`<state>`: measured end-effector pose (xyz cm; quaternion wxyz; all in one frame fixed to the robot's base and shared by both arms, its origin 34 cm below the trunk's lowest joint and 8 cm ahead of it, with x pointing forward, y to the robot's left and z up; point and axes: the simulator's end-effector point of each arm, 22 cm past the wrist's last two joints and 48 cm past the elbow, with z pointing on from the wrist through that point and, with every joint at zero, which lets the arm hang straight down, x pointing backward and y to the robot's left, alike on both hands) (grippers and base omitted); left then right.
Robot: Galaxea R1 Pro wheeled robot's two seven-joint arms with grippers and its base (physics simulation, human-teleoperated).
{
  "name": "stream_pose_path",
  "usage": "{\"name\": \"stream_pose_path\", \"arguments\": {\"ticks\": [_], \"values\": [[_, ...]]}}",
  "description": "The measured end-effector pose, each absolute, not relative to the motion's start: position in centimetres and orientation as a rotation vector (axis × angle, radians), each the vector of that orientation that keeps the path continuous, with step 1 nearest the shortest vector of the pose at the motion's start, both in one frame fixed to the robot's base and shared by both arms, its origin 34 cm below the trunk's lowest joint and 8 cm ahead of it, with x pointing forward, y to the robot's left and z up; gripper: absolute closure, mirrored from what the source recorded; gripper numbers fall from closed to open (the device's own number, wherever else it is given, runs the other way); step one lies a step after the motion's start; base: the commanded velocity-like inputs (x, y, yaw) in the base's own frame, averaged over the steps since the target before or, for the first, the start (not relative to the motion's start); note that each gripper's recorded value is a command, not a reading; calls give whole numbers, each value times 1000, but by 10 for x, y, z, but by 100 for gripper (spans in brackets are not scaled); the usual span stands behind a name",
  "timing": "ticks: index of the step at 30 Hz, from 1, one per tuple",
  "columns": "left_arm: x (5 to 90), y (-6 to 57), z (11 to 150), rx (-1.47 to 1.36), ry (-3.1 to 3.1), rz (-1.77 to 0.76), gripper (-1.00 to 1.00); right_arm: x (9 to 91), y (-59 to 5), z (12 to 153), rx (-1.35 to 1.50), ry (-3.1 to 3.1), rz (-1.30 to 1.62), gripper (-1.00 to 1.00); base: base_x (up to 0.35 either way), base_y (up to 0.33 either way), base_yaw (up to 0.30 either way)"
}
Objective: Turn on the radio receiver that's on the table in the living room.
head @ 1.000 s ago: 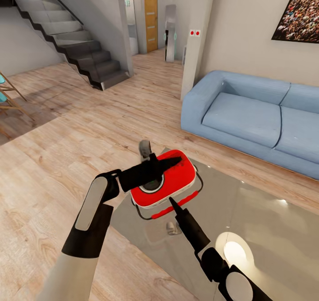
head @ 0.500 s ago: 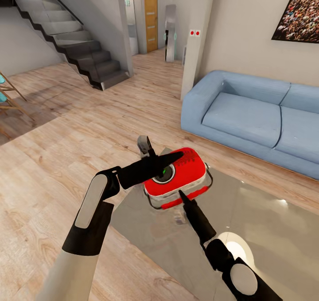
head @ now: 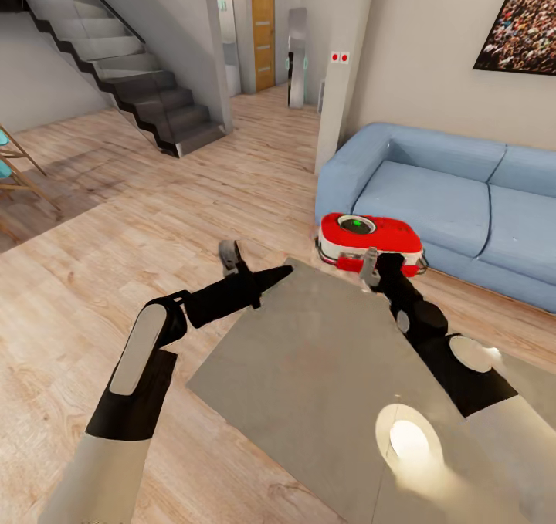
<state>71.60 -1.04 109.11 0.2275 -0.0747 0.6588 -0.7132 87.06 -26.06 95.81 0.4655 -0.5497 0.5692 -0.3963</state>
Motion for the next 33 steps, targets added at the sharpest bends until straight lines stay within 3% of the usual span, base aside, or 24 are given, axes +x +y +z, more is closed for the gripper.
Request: {"name": "stream_pose_path", "arguments": {"ticks": [4, 11, 17, 21, 33], "values": [[728, 20, 1072, -246, 1863, -1871, 100, 880, -351, 970, -1090, 1754, -742, 100, 0, 0, 0], [734, 24, 1046, -288, 1971, -1771, 100, 867, -384, 982, -829, 2126, -454, 100, 0, 0, 0], [736, 25, 1030, -282, 2023, -1696, 100, 815, -377, 949, -693, 2487, -222, 100, 0, 0, 0], [736, 24, 1028, -276, 2029, -1689, 100, 809, -349, 965, -768, 2447, -109, 100, 0, 0, 0], [735, 23, 1029, -272, 2032, -1688, 100, 804, -340, 966, -804, 2445, -70, 100, 0, 0, 0]]}}
